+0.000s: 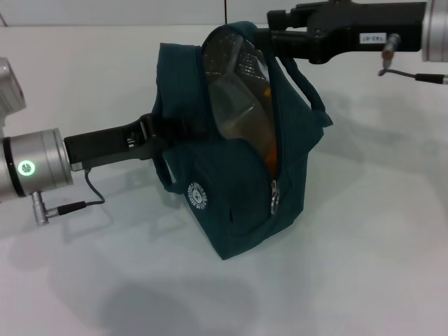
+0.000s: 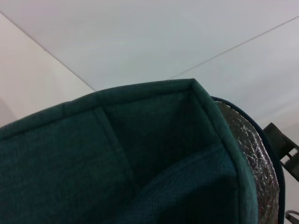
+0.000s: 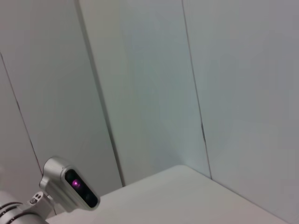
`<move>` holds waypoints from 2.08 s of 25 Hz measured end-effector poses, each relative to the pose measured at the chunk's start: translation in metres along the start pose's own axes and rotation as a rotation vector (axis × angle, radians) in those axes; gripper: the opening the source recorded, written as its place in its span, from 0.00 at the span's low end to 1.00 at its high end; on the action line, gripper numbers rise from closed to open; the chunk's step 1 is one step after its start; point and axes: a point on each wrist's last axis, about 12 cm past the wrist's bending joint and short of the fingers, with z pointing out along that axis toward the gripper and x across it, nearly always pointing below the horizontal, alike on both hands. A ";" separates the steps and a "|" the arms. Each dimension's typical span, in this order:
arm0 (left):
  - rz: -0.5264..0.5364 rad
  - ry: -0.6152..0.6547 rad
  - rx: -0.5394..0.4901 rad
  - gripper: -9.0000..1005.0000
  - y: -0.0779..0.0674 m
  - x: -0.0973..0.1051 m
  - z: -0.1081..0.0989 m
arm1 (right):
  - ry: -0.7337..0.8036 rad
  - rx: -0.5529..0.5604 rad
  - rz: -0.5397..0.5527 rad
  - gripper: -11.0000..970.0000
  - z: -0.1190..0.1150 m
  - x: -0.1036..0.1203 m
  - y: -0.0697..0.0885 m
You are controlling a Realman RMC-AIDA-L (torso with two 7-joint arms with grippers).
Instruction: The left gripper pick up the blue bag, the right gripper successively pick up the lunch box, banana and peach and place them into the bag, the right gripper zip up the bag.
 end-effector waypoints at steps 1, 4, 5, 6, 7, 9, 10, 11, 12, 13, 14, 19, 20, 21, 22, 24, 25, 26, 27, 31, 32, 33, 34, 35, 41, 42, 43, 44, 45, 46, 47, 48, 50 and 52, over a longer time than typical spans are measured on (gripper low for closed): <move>-0.001 -0.002 -0.001 0.04 0.000 0.000 -0.001 | -0.003 -0.005 0.004 0.27 -0.003 0.000 0.000; -0.004 -0.008 -0.003 0.04 0.001 0.001 -0.002 | -0.015 -0.017 0.007 0.33 -0.014 -0.001 -0.002; -0.005 -0.010 -0.003 0.04 0.001 0.001 -0.003 | -0.017 -0.031 -0.005 0.35 -0.019 0.000 -0.001; -0.005 -0.011 -0.003 0.04 0.001 0.002 -0.003 | -0.021 -0.043 -0.022 0.37 -0.025 0.001 0.000; -0.006 -0.012 -0.003 0.04 0.002 0.002 -0.003 | -0.026 -0.067 -0.050 0.42 -0.031 0.004 0.003; -0.008 -0.017 -0.005 0.04 0.002 0.002 -0.004 | -0.045 -0.113 -0.110 0.51 -0.043 0.010 0.010; -0.010 -0.021 -0.009 0.04 0.003 0.003 -0.005 | -0.059 -0.137 -0.142 0.55 -0.050 0.016 0.014; -0.012 -0.025 -0.012 0.04 0.004 0.004 -0.006 | -0.072 -0.156 -0.173 0.60 -0.056 0.021 0.017; -0.015 -0.027 -0.015 0.04 0.004 0.005 -0.007 | -0.083 -0.179 -0.218 0.65 -0.065 0.029 0.022; -0.017 -0.030 -0.017 0.04 0.005 0.005 -0.008 | -0.087 -0.191 -0.241 0.69 -0.068 0.033 0.025; -0.019 -0.032 -0.019 0.04 0.005 0.006 -0.008 | -0.092 -0.206 -0.273 0.74 -0.074 0.040 0.029; -0.025 -0.038 -0.008 0.04 0.005 0.006 -0.006 | -0.102 -0.314 -0.318 0.87 -0.091 0.085 0.046; -0.028 -0.043 -0.003 0.04 0.005 0.006 -0.006 | -0.109 -0.331 -0.303 0.87 -0.092 0.095 0.048; -0.030 -0.046 0.000 0.04 0.005 0.006 -0.005 | -0.118 -0.340 -0.295 0.87 -0.093 0.103 0.049; -0.027 -0.048 0.002 0.04 0.004 0.006 -0.005 | -0.129 -0.349 -0.286 0.87 -0.093 0.112 0.050; -0.021 -0.049 0.003 0.04 0.004 0.005 -0.005 | -0.147 -0.349 -0.260 0.87 -0.093 0.131 0.052; -0.019 -0.049 0.004 0.04 0.004 0.005 -0.005 | -0.148 -0.342 -0.251 0.87 -0.091 0.138 0.051; -0.018 -0.049 0.004 0.04 0.004 0.005 -0.005 | -0.141 -0.326 -0.236 0.87 -0.088 0.145 0.050; -0.018 -0.049 0.004 0.04 0.004 0.005 -0.005 | -0.135 -0.314 -0.226 0.87 -0.086 0.149 0.048; -0.016 -0.049 0.006 0.04 0.004 0.004 -0.004 | -0.119 -0.268 -0.174 0.87 -0.072 0.157 0.041; -0.015 -0.048 0.006 0.04 0.003 0.004 -0.004 | -0.117 -0.257 -0.161 0.87 -0.068 0.158 0.038; -0.014 -0.048 0.006 0.04 0.003 0.004 -0.004 | -0.115 -0.249 -0.148 0.87 -0.063 0.159 0.037; -0.013 -0.048 0.006 0.04 0.003 0.003 -0.004 | -0.112 -0.247 -0.139 0.87 -0.060 0.159 0.036; -0.012 -0.049 0.006 0.04 0.003 0.003 -0.004 | -0.109 -0.243 -0.132 0.87 -0.057 0.159 0.034; -0.009 -0.050 0.006 0.04 0.003 0.002 -0.004 | -0.095 -0.239 -0.106 0.87 -0.045 0.161 0.032; -0.009 -0.050 0.006 0.04 0.003 0.002 -0.004 | -0.098 -0.241 -0.102 0.87 -0.043 0.161 0.032; -0.009 -0.050 0.006 0.04 0.003 0.002 -0.004 | -0.099 -0.242 -0.100 0.87 -0.042 0.161 0.032; -0.009 -0.049 0.006 0.04 0.003 0.002 -0.004 | -0.099 -0.244 -0.099 0.87 -0.042 0.161 0.032; -0.007 -0.049 0.007 0.04 0.003 0.002 -0.004 | -0.099 -0.246 -0.099 0.87 -0.041 0.161 0.032; -0.006 -0.049 0.007 0.04 0.003 0.002 -0.004 | -0.100 -0.247 -0.099 0.87 -0.040 0.162 0.032; -0.005 -0.049 0.007 0.04 0.002 0.002 -0.004 | -0.102 -0.248 -0.097 0.87 -0.039 0.162 0.033; -0.004 -0.048 0.008 0.04 0.002 0.002 -0.003 | -0.105 -0.251 -0.094 0.87 -0.038 0.163 0.034; -0.003 -0.048 0.009 0.04 0.002 0.002 -0.003 | -0.102 -0.253 -0.091 0.87 -0.034 0.164 0.035; -0.003 -0.046 0.009 0.04 0.002 0.002 -0.002 | -0.092 -0.253 -0.090 0.87 -0.031 0.165 0.036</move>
